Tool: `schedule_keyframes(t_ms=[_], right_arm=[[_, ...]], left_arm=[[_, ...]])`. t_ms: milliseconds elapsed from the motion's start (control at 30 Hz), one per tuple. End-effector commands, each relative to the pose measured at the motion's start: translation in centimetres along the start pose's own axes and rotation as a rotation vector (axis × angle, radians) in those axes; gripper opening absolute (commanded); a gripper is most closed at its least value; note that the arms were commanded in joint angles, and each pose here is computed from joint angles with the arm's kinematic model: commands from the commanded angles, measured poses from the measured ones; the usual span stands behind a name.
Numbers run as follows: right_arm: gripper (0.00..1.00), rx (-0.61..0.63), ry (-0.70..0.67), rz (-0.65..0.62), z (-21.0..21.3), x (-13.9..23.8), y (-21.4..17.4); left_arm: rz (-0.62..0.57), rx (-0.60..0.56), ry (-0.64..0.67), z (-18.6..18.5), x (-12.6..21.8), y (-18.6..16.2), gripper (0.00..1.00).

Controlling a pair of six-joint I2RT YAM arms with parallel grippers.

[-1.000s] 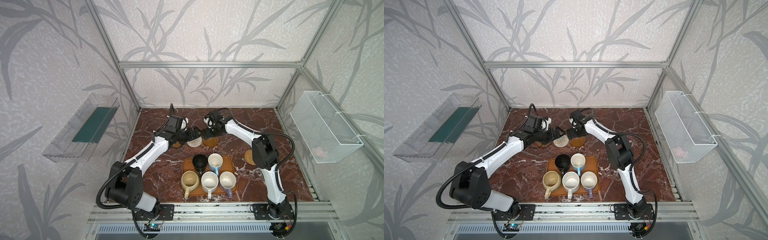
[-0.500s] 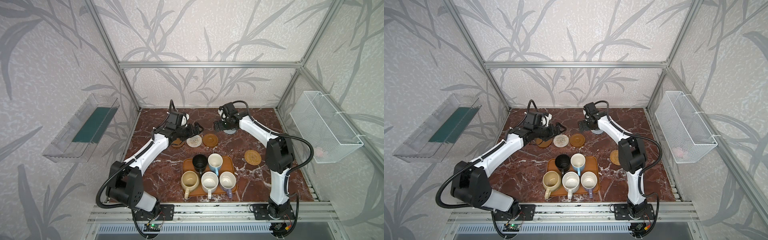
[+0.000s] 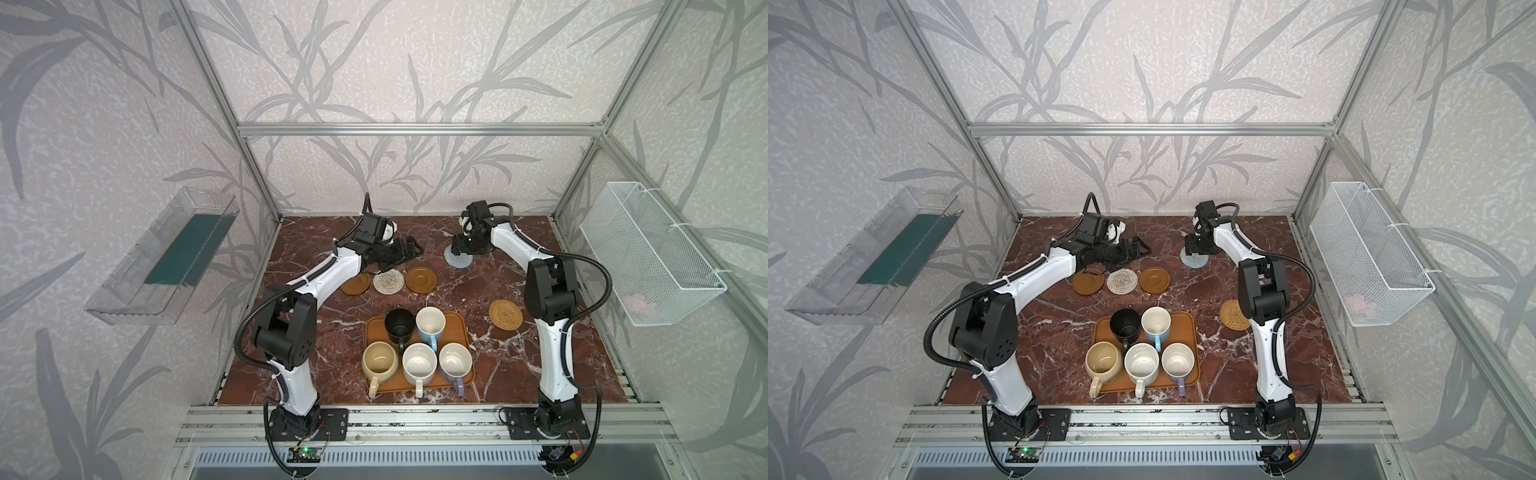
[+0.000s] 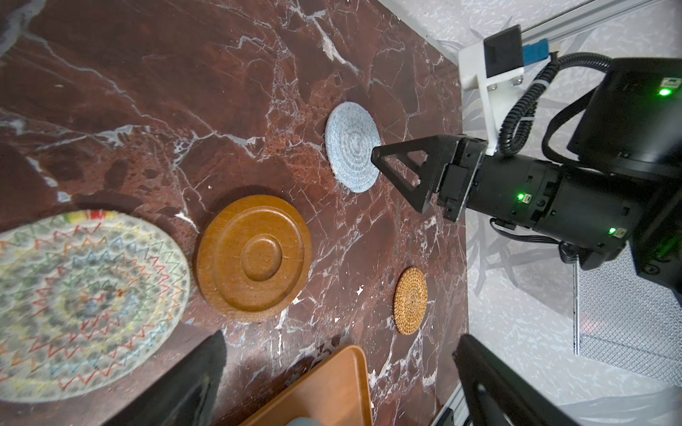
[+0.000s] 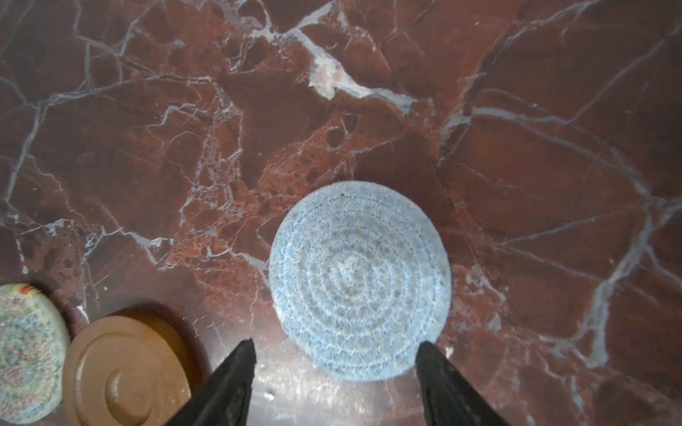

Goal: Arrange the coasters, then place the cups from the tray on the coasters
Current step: 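Press right gripper onto pale blue coaster and slide it toward brown coaster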

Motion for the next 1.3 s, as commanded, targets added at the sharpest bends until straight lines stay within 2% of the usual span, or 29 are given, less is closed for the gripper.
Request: schedule_keyframes(t_ms=[0, 200, 400, 800, 1267], right_arm=[[0.61, -0.011, 0.026, 0.021, 0.0, -0.6, 0.8], [0.59, -0.001, -0.006, 0.033, -0.4, -2.3, 1.6], [0.45, 0.006, -0.038, 0.077, -0.8, -3.4, 0.9], [0.45, 0.025, -0.077, 0.163, -1.1, -2.9, -2.3], [0.44, 0.021, -0.088, 0.228, -0.5, -2.3, -6.7]], left_arm=[[-0.027, -0.001, -0.016, -0.6, -0.7, 1.5, 0.99], [-0.010, 0.011, -0.029, -0.1, -2.3, 1.7, 0.99], [0.011, 0.017, -0.028, 0.1, -3.6, 1.1, 0.99], [0.014, 0.021, -0.024, 0.1, -4.0, 0.6, 0.99], [0.005, 0.016, -0.030, -0.4, -2.2, -0.6, 0.99]])
Point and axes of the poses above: each gripper's point midway between its finger pads, its own x axis back along the fingers, its own z axis along the line the jaws close on, y = z × x, the point moved 6 cm from there along x, back along the fingers, and after that the axes turned 12 degrees about -x, right-handed, at the moved point
